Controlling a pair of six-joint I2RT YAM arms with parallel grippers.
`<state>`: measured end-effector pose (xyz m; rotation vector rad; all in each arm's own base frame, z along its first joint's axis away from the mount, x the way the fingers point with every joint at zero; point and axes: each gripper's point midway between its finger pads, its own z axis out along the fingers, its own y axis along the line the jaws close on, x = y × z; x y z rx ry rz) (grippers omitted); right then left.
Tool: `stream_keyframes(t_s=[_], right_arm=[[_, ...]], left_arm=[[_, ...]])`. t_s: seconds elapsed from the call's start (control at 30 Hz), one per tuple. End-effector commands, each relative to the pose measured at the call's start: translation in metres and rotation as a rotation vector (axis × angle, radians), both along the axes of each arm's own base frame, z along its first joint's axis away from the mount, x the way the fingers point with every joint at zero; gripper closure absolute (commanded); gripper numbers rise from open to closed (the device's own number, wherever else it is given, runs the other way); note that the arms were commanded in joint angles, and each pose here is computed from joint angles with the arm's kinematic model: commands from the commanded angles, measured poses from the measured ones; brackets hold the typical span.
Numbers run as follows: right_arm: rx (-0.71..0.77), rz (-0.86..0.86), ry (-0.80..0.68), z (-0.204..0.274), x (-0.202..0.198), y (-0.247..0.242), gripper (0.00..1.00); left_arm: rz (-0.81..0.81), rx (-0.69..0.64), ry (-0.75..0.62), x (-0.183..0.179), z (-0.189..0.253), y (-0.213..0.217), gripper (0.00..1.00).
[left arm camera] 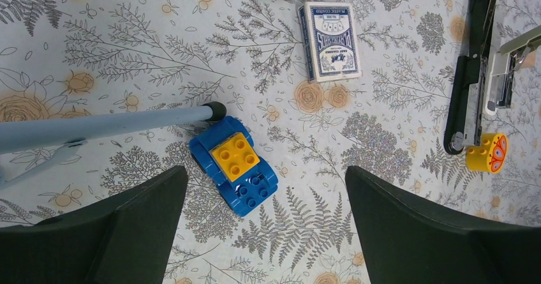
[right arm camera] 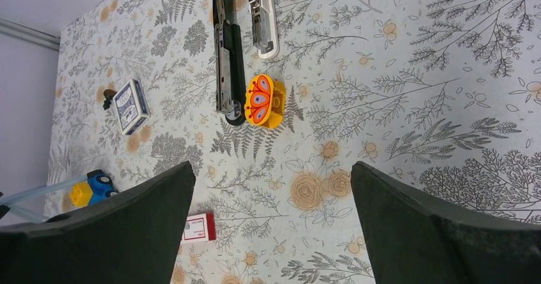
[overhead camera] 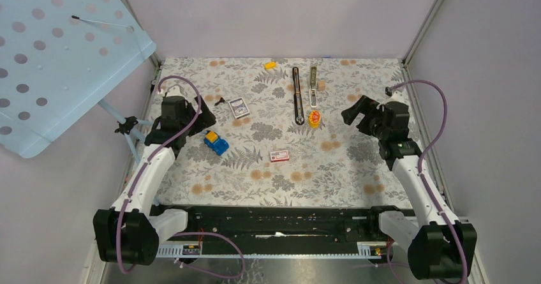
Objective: Unload the staples from the stapler
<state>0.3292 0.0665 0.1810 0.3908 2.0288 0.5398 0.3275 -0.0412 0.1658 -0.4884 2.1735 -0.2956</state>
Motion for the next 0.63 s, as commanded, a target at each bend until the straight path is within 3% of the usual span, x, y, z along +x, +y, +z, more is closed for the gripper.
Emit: stream_keyframes(t_s=[0.0, 0.27, 0.6], right_arm=[[-0.021, -0.030, -0.091, 0.016, 0.011, -0.006, 0.00], [-0.046, -0.071, -0.142, 0.017, 0.017, -0.015, 0.00], [-0.053, -0.049, -0.093, 0.001, 0.019, -0.012, 0.00]], left_arm=[[-0.030, 0.005, -0.082, 0.005, 0.016, -0.002, 0.01], [-0.049, -0.007, -0.090, 0.004, 0.019, -0.006, 0.01], [-0.055, -0.019, -0.079, 0.004, 0.019, -0.008, 0.01]])
